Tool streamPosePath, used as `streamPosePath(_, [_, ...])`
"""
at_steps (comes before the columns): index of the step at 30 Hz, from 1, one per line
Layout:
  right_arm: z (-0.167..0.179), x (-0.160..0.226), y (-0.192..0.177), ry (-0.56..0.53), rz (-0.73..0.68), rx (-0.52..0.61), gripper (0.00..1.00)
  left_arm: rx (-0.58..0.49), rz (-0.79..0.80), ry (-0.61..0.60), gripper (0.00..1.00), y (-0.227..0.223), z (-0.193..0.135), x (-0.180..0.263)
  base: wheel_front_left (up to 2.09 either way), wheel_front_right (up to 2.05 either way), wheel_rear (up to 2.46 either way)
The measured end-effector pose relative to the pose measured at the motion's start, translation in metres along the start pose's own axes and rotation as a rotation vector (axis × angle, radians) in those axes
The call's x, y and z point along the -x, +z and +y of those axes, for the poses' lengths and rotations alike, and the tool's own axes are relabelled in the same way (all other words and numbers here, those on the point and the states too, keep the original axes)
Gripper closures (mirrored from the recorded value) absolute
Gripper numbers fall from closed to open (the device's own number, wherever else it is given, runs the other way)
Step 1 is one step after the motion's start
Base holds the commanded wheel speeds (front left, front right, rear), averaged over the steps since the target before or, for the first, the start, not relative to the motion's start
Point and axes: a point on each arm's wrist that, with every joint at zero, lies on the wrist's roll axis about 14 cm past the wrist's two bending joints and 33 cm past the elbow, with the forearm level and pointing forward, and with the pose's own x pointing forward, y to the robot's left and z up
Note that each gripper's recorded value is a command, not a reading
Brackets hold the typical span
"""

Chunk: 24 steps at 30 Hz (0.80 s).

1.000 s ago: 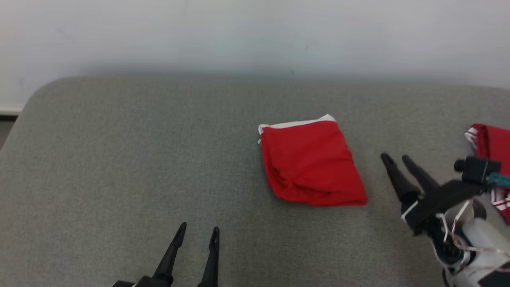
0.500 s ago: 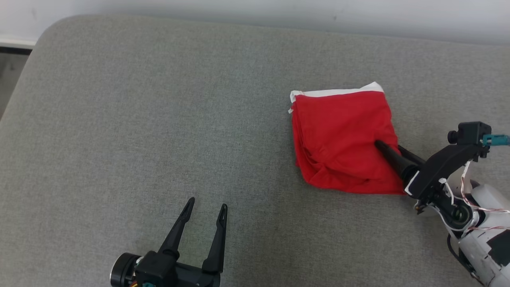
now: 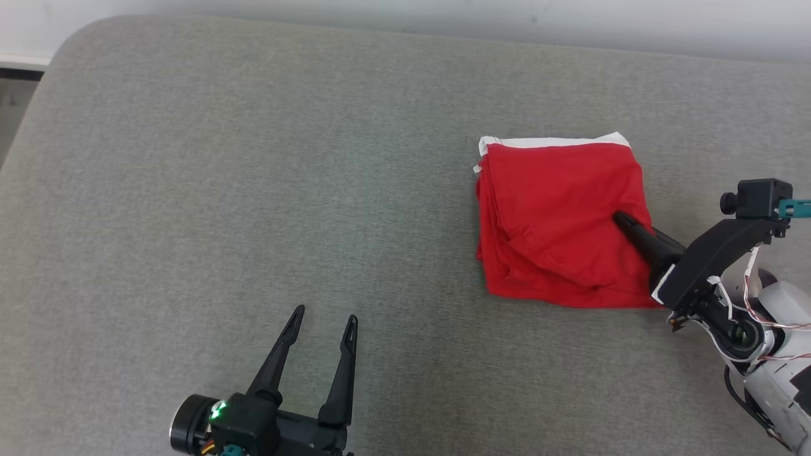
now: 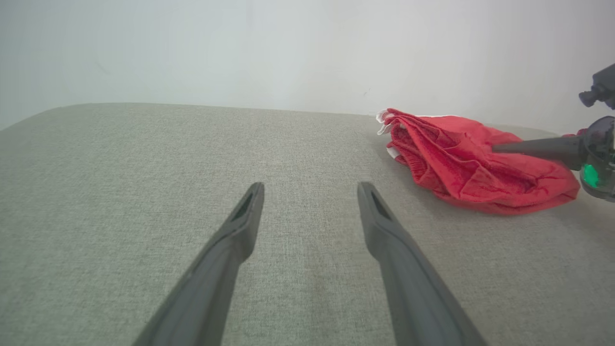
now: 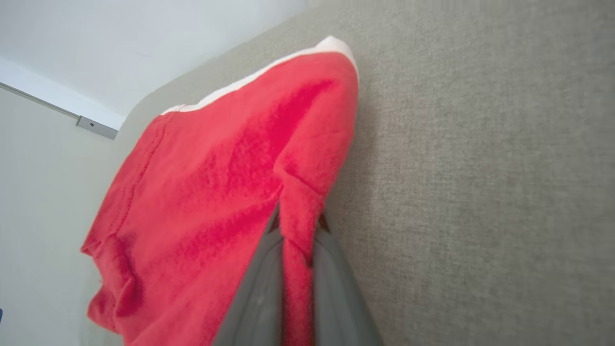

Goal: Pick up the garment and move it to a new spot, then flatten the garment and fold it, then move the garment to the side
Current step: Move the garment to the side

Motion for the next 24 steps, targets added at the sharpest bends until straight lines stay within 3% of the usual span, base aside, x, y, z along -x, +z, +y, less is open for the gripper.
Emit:
streamPosePath(11, [-0.019,0.043,0.017,-0.049,-0.075,0.122,1.00,0.002,-0.031,-0.127,0.00,0.005,-0.033,-0.021,0.00,0.00,0.00])
streamPosePath(24, [-0.068,0.113,0.030,-0.217,-0.162,0.197,1.00,0.008,-0.064,-0.397,0.00,0.004,-0.105,-0.055,0.00,0.00,0.00])
